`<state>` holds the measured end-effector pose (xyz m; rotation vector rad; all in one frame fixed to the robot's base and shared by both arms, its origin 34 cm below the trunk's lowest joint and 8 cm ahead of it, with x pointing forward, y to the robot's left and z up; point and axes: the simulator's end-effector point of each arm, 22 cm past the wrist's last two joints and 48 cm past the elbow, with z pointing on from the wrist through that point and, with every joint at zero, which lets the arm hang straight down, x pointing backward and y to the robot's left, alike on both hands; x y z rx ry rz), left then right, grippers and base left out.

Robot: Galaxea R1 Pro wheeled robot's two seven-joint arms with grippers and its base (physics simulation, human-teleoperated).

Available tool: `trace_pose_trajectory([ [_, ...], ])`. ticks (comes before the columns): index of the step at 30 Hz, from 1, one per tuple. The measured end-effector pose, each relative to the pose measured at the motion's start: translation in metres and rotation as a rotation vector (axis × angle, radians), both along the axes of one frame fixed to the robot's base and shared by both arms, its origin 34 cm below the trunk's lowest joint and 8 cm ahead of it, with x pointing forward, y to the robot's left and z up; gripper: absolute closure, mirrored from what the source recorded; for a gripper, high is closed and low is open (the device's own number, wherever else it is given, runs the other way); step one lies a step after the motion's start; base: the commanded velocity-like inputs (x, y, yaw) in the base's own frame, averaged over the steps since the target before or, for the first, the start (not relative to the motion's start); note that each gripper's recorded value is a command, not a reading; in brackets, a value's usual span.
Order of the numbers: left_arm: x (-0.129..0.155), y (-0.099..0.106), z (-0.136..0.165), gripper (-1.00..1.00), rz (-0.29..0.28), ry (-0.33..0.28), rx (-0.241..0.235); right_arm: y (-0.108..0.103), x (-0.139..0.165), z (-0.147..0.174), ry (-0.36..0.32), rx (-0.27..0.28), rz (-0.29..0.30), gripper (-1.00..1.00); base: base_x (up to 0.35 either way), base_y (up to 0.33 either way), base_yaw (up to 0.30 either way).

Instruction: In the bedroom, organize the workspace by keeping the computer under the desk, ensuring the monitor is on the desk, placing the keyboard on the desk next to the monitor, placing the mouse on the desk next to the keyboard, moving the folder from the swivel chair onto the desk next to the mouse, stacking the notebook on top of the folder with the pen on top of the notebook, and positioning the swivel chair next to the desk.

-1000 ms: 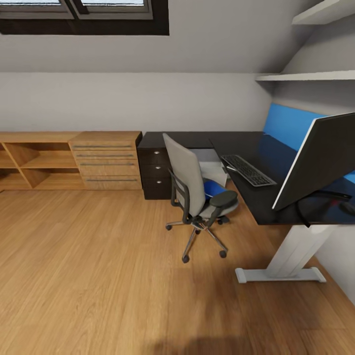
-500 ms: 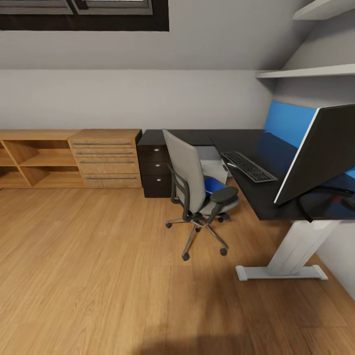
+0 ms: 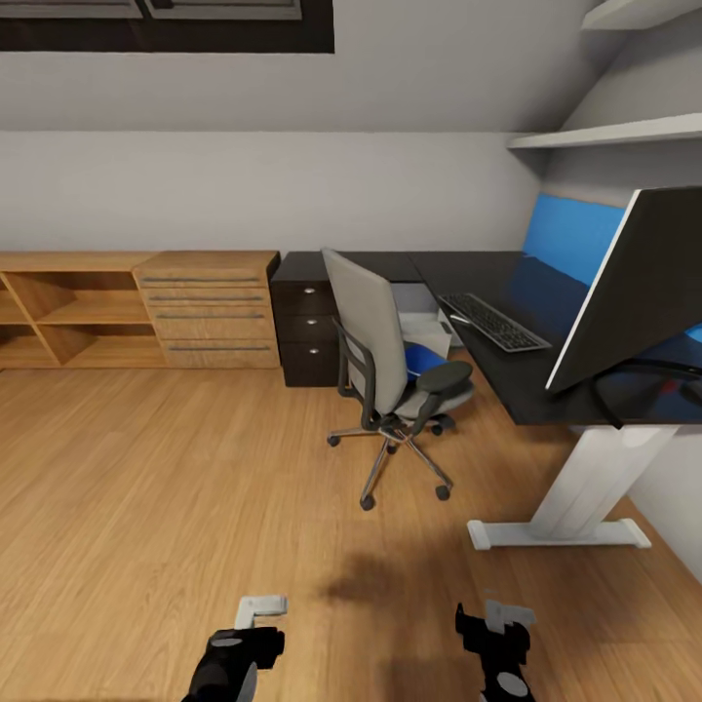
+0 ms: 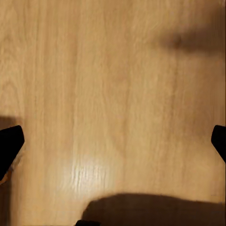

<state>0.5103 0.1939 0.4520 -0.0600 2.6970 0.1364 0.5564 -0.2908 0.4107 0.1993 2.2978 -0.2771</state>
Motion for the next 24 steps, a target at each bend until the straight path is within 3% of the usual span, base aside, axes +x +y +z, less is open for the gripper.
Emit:
trace_pose_trajectory([
  [2,0.025,-0.001,0.013,-1.00,-0.020,-0.045,0.034,0.000,0.016,0.003,-0.007,-0.002,-0.001,-1.00,0.000,0.000,0.000],
  [5,0.036,0.001,0.017,-1.00,-0.018,-0.069,0.045,0.001,0.030,0.004,-0.020,0.001,-0.004,-1.00,0.000,0.000,0.000],
  [13,0.058,0.005,0.027,-1.00,0.045,-0.152,-0.008,0.000,0.066,0.012,-0.078,0.005,-0.005,-1.00,0.000,0.000,0.000],
  [17,0.072,0.007,0.038,-1.00,0.062,-0.222,-0.022,-0.002,0.113,0.036,-0.129,0.003,-0.005,-1.00,0.000,0.000,0.000],
  [20,0.088,0.011,0.052,-1.00,0.079,-0.306,-0.024,-0.012,0.140,0.046,-0.099,0.005,-0.019,-1.00,0.000,0.000,0.000],
  [22,0.104,0.017,0.080,-1.00,0.098,-0.405,-0.028,-0.024,0.153,0.051,-0.089,0.008,-0.039,-1.00,0.000,0.000,0.000],
  [24,0.103,0.021,0.093,-1.00,0.110,-0.449,-0.032,-0.028,0.159,0.053,-0.091,0.012,-0.049,-1.00,0.000,0.000,0.000],
])
